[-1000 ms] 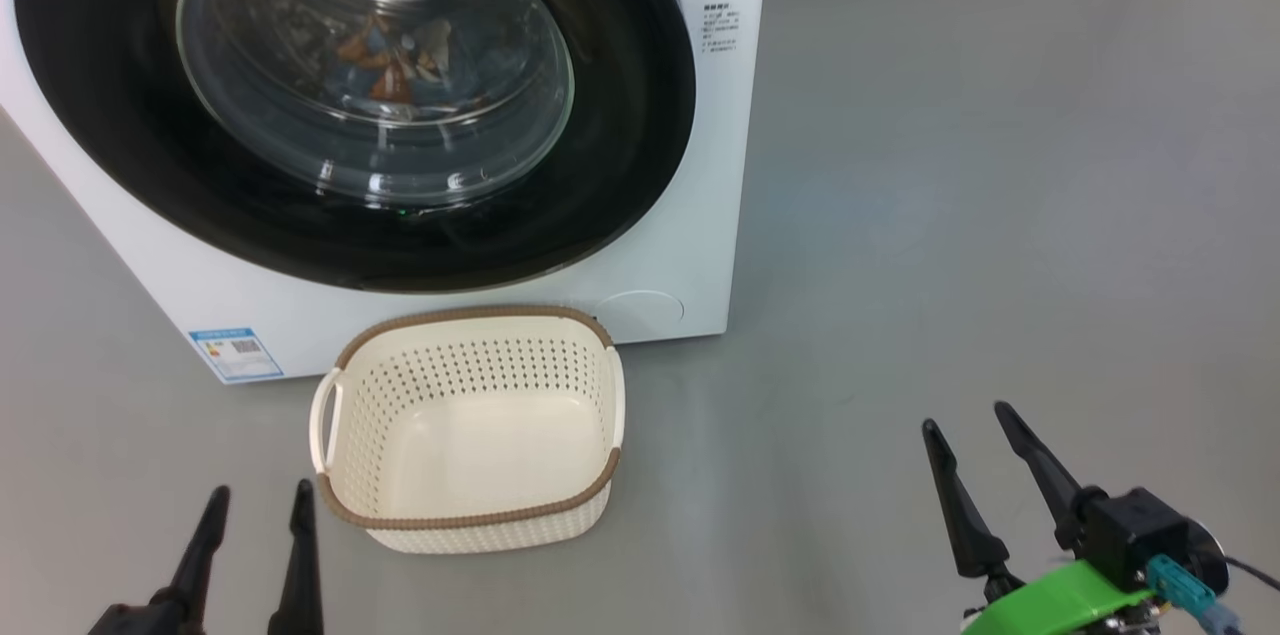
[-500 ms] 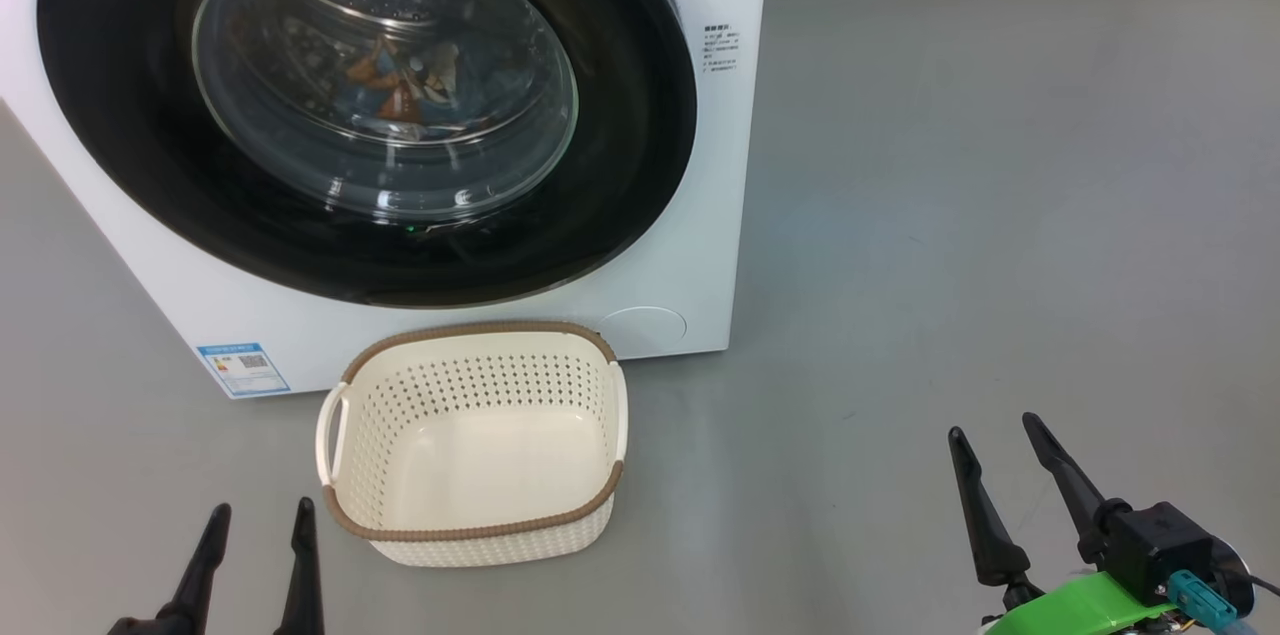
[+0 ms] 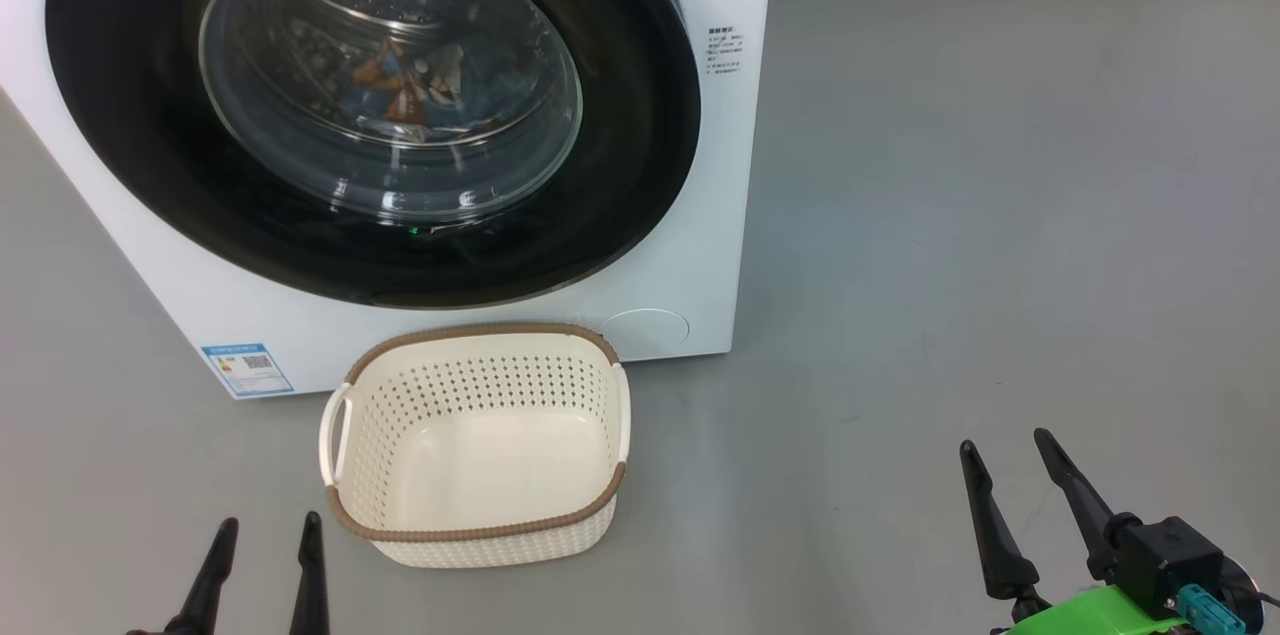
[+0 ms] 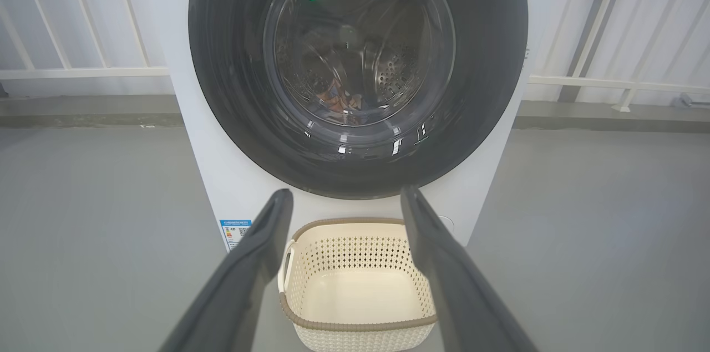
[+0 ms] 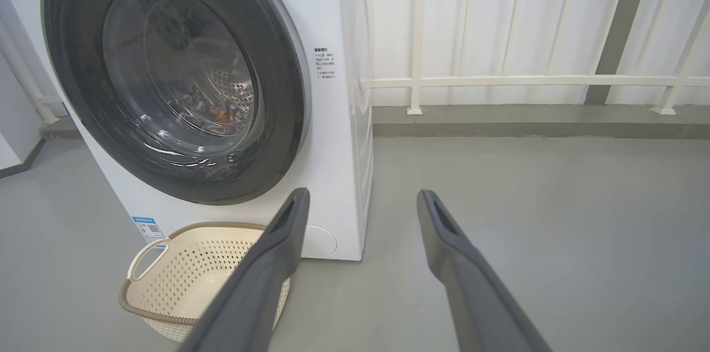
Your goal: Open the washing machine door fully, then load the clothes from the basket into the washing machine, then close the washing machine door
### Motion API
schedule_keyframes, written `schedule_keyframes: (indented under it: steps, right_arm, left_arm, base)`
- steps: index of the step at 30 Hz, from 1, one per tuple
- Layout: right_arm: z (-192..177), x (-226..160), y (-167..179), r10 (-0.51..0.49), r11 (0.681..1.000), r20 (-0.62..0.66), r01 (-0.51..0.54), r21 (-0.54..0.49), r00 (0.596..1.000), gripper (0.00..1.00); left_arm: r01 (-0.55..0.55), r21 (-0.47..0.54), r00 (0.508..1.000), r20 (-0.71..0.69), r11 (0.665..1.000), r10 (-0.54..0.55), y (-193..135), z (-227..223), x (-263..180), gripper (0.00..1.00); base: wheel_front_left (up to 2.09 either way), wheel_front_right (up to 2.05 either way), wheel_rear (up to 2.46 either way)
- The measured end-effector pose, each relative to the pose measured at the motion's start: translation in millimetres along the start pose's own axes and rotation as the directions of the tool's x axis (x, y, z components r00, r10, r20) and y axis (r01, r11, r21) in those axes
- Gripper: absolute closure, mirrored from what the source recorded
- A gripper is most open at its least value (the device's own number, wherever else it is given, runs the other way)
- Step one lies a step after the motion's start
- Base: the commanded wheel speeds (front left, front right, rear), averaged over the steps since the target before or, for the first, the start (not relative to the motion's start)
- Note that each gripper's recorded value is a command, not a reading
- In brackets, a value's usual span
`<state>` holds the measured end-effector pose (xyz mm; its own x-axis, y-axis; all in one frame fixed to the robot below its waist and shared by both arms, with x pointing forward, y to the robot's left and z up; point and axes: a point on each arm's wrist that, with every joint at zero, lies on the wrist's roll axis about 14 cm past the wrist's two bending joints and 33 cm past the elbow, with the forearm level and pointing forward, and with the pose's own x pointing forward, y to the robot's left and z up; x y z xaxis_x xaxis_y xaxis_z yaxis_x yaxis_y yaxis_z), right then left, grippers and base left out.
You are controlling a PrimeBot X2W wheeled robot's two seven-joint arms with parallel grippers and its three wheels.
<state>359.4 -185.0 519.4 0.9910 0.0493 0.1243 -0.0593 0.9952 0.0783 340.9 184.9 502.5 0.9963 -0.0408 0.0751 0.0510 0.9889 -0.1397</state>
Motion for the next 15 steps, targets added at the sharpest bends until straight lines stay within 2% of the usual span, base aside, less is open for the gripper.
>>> schedule_keyframes:
  steps: [15]
  right_arm:
    - [-3.9,0.3,4.0,0.009,1.000,-0.011,-0.009,0.004,1.000,0.00]
  left_arm:
    - [-0.007,-0.002,1.000,0.003,1.000,0.007,0.1,0.5,-1.4,0.00]
  base:
    - [0.00,0.00,0.00]
